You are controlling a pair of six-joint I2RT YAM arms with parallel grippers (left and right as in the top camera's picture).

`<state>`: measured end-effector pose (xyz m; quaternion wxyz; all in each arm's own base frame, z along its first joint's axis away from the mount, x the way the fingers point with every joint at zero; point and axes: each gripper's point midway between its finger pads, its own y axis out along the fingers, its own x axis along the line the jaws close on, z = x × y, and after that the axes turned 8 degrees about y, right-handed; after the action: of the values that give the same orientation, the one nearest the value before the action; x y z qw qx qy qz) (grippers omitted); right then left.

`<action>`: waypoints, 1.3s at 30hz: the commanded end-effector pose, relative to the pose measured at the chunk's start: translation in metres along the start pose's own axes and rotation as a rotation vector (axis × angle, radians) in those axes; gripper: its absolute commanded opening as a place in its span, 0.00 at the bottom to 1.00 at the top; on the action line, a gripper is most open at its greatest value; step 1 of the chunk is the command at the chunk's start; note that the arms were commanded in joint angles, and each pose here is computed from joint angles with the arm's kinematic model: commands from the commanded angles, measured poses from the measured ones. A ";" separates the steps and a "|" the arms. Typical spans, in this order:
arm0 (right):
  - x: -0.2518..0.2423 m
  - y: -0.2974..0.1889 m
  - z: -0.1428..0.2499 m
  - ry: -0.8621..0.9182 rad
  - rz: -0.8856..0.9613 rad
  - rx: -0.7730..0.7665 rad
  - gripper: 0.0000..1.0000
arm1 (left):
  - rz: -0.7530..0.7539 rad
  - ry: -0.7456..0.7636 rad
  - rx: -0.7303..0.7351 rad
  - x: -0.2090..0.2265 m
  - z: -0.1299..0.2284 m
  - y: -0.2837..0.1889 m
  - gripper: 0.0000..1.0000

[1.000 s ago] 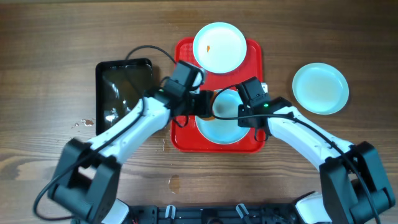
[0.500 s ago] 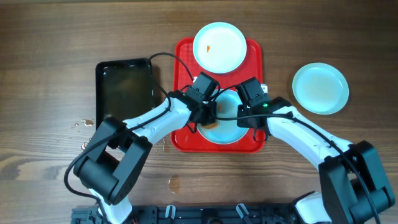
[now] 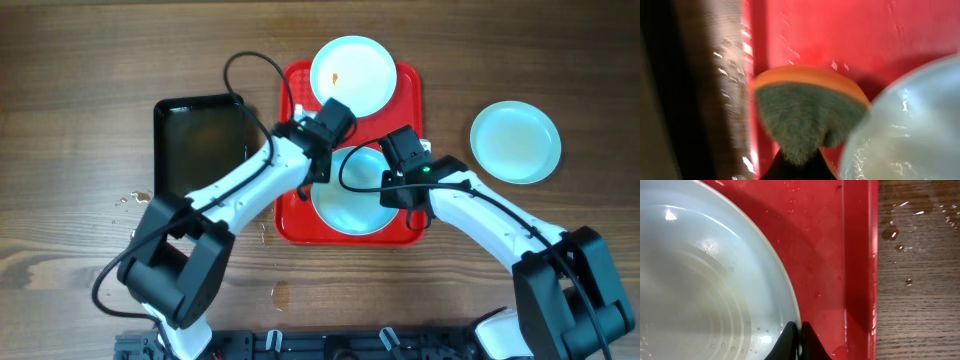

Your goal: Clean dirty plates on tray and stack at the side

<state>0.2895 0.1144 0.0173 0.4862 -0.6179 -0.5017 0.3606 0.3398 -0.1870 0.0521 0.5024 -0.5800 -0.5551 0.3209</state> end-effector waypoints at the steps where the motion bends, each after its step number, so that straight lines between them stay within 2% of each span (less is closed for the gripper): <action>1: -0.009 0.004 -0.003 0.008 0.049 -0.016 0.04 | -0.003 -0.102 -0.071 0.029 -0.021 -0.031 0.04; 6: 0.000 -0.006 -0.016 -0.124 0.013 -0.065 0.05 | -0.056 -0.202 0.016 0.084 -0.007 -0.033 0.04; 9: 0.012 -0.030 -0.035 -0.228 -0.034 -0.147 0.04 | -0.097 -0.298 0.089 0.128 0.005 -0.024 0.04; 12: 0.018 -0.062 -0.050 -0.311 -0.078 -0.242 0.04 | -0.070 -0.382 0.132 0.160 0.011 -0.016 0.04; 15: 0.011 -0.088 -0.063 -0.301 -0.058 -0.341 0.04 | -0.003 -0.433 0.147 0.179 0.015 -0.008 0.04; 20: -0.003 -0.142 -0.087 -0.348 0.094 -0.585 0.04 | 0.103 -0.506 0.163 0.196 0.031 0.015 0.04; 26: 0.005 -0.189 -0.084 -0.478 0.301 -0.788 0.04 | 0.163 -0.551 0.179 0.193 0.046 0.031 0.04; 28: 0.005 -0.205 -0.082 -0.508 0.415 -0.855 0.04 | 0.164 -0.551 0.180 0.193 0.047 0.031 0.07; 31: 0.010 -0.221 -0.079 -0.545 0.519 -0.922 0.04 | 0.163 -0.551 0.180 0.193 0.047 0.031 0.21; 34: 0.020 -0.226 -0.075 -0.599 0.546 -0.945 0.04 | 0.163 -0.551 0.180 0.193 0.047 0.031 0.45; 35: 0.023 -0.228 -0.074 -0.610 0.553 -0.953 0.04 | 0.163 -0.551 0.180 0.193 0.047 0.031 0.47; 37: 0.029 -0.228 -0.072 -0.642 0.560 -0.957 0.04 | 0.163 -0.551 0.180 0.193 0.047 0.031 0.60; 38: 0.033 -0.228 -0.071 -0.658 0.561 -0.960 0.04 | 0.163 -0.551 0.180 0.192 0.047 0.031 0.83; 39: 0.034 -0.228 -0.070 -0.658 0.561 -0.965 0.04 | 0.163 -0.551 0.180 0.192 0.047 0.031 1.00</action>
<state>0.3025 0.1378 0.2422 -0.0989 -0.7191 -0.5824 0.3659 0.3410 0.0154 0.0416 0.3611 -0.4603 -0.5934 0.5528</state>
